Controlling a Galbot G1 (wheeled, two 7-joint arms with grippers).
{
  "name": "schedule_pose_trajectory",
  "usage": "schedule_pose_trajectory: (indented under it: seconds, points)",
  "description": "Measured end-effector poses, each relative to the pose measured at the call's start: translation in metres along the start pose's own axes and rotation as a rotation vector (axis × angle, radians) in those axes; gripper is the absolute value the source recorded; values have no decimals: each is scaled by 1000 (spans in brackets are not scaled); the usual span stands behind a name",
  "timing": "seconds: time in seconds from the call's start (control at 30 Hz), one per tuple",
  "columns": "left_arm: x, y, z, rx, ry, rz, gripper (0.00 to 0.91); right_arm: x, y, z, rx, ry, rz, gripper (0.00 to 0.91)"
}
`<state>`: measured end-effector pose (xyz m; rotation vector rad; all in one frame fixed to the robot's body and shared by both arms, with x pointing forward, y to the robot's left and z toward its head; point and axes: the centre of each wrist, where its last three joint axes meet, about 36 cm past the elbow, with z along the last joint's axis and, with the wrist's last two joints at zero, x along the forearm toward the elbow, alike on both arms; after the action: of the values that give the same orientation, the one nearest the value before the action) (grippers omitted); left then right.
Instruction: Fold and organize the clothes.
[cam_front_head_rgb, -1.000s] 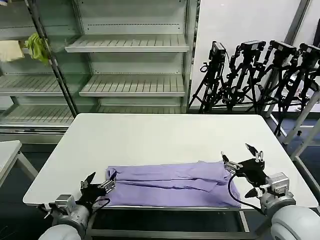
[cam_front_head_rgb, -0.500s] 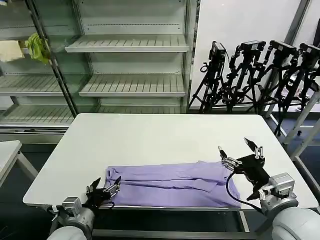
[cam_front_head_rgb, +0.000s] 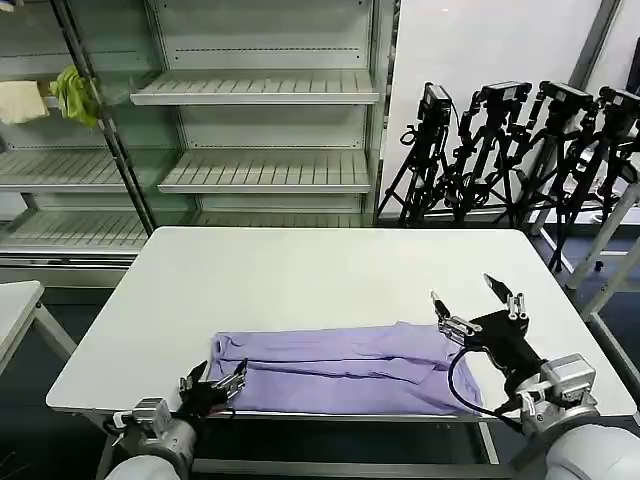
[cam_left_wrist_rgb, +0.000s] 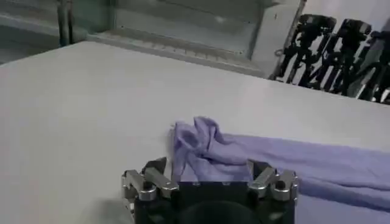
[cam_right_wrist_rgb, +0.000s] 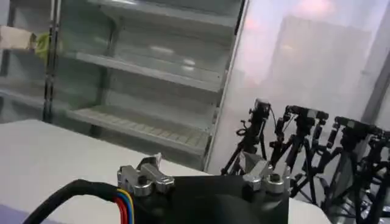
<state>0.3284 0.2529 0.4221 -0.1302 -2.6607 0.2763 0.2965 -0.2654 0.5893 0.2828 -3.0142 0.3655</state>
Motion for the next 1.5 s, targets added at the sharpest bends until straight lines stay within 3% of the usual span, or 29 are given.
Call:
schedule_pose_trajectory:
  seconds: [0.3, 0.33, 0.37, 0.5, 0.53, 0.57, 0.67, 1.5]
  points:
    - [-4, 0, 2, 5, 5, 6, 887, 1, 3, 1, -3, -3, -2, 907]
    - [-4, 0, 2, 5, 5, 6, 826, 1, 4, 1, -2, -2, -2, 907]
    - [-5, 0, 2, 5, 6, 6, 605, 1, 4, 1, -3, -1, -2, 907]
    - [-7, 1, 2, 7, 7, 5, 343, 1, 5, 2, -6, 1, -3, 907]
    - [-8, 1, 2, 8, 7, 5, 252, 1, 5, 2, -6, 1, -3, 907]
    - [-8, 1, 3, 8, 7, 5, 101, 1, 5, 3, -6, 2, -4, 907]
    - [-10, 1, 3, 9, 8, 7, 20, 1, 5, 3, -7, 1, -5, 907]
    - [-17, 5, 3, 13, 2, 9, 10, 6, 8, 2, -6, -3, -8, 907]
